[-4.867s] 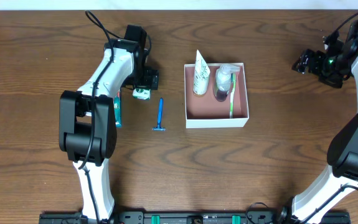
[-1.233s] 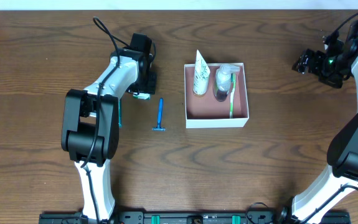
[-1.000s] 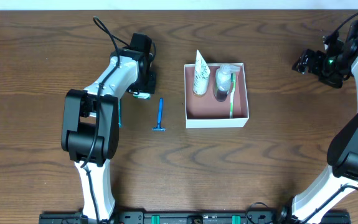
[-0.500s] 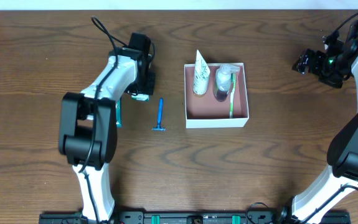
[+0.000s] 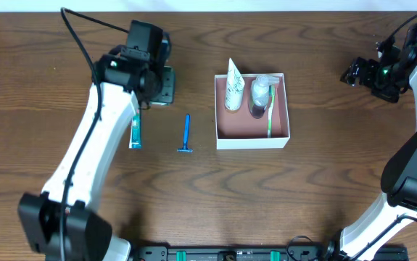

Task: Pack container
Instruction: 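Lift the soap box with the left gripper and carry it to the box, then lower the soap box into the box and open the left gripper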

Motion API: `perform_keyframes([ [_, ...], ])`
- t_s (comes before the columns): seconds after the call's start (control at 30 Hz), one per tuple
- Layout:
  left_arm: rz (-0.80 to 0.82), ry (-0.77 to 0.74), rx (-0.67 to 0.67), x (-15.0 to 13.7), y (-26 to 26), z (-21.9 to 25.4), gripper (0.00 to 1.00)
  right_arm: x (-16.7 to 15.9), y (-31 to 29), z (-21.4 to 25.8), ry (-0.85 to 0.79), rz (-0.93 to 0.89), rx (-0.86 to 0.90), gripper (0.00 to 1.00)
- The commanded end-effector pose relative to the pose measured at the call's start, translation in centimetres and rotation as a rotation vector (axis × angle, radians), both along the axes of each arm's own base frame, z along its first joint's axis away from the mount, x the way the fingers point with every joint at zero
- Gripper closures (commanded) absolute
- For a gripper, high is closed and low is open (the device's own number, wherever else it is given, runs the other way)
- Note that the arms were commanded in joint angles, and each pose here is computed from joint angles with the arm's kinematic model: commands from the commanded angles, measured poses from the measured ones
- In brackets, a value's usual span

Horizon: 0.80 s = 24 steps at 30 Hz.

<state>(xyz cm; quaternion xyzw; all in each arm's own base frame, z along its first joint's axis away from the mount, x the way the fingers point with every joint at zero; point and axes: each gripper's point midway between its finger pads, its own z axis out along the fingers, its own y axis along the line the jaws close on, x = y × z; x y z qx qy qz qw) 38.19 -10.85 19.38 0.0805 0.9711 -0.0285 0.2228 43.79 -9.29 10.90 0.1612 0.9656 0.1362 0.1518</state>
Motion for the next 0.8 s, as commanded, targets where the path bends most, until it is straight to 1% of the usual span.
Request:
perform_keyframes([
  [0.0,-0.081,-0.050,-0.021,-1.2,-3.2,2.2,0.49,0.4,-0.4,0.7,-0.022,0.002,-0.010,0.01],
  [0.2,-0.224,-0.056,-0.038,-3.9,-9.0,2.5,0.49,0.4,-0.4,0.7,-0.022,0.002,-0.010,0.01],
  [0.33,-0.341,-0.070,-0.023,-5.3,-11.7,2.5,0.48,0.4,-0.4,0.7,-0.023,0.002,-0.010,0.01],
  [0.47,-0.416,-0.088,-0.018,-5.9,-13.7,2.2,0.49,0.4,-0.4,0.7,-0.023,0.002,-0.010,0.01],
  [0.6,-0.470,-0.072,-0.001,-6.4,-15.1,1.1,0.48,0.4,-0.4,0.7,-0.023,0.002,-0.010,0.01],
  [0.77,-0.576,-0.057,0.045,-7.0,-16.6,-0.4,0.49,0.4,-0.4,0.7,-0.023,0.002,-0.010,0.01],
])
